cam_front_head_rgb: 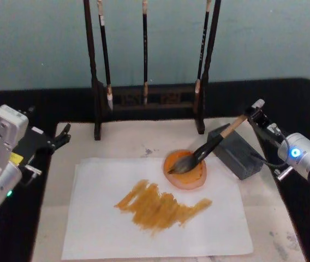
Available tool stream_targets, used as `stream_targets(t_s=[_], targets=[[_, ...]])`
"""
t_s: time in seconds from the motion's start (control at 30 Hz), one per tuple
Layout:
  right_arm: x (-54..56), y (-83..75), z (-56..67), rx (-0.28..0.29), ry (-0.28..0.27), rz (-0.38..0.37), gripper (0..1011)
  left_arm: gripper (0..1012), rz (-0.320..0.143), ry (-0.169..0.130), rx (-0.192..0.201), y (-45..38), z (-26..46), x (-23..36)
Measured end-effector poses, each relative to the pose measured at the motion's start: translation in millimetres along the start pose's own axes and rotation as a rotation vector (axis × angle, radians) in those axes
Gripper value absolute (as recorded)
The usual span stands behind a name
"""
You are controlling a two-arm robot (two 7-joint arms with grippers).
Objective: Pick up the brush from the inkstone, write on the paper, then place the brush back to its original position.
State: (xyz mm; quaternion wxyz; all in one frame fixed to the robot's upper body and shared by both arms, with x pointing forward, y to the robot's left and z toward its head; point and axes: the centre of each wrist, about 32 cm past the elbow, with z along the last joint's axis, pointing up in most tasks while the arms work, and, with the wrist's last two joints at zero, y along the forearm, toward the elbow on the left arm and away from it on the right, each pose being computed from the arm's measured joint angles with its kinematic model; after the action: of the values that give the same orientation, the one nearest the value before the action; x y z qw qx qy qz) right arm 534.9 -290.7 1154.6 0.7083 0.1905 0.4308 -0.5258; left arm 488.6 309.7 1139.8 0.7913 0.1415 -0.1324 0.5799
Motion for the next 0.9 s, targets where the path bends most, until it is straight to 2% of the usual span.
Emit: stream_targets(t_s=[0.17,0.9], targets=[[1.4,0.6,-0.6,-0.003,0.008,-0.008,161,1010,0.000,0.000,0.000,0.0,0.0,0.0],[7.2,1.0,0.2,-0.009,0.119,-0.049,161,1010,0.000,0.000,0.000,0.0,0.0,0.0]])
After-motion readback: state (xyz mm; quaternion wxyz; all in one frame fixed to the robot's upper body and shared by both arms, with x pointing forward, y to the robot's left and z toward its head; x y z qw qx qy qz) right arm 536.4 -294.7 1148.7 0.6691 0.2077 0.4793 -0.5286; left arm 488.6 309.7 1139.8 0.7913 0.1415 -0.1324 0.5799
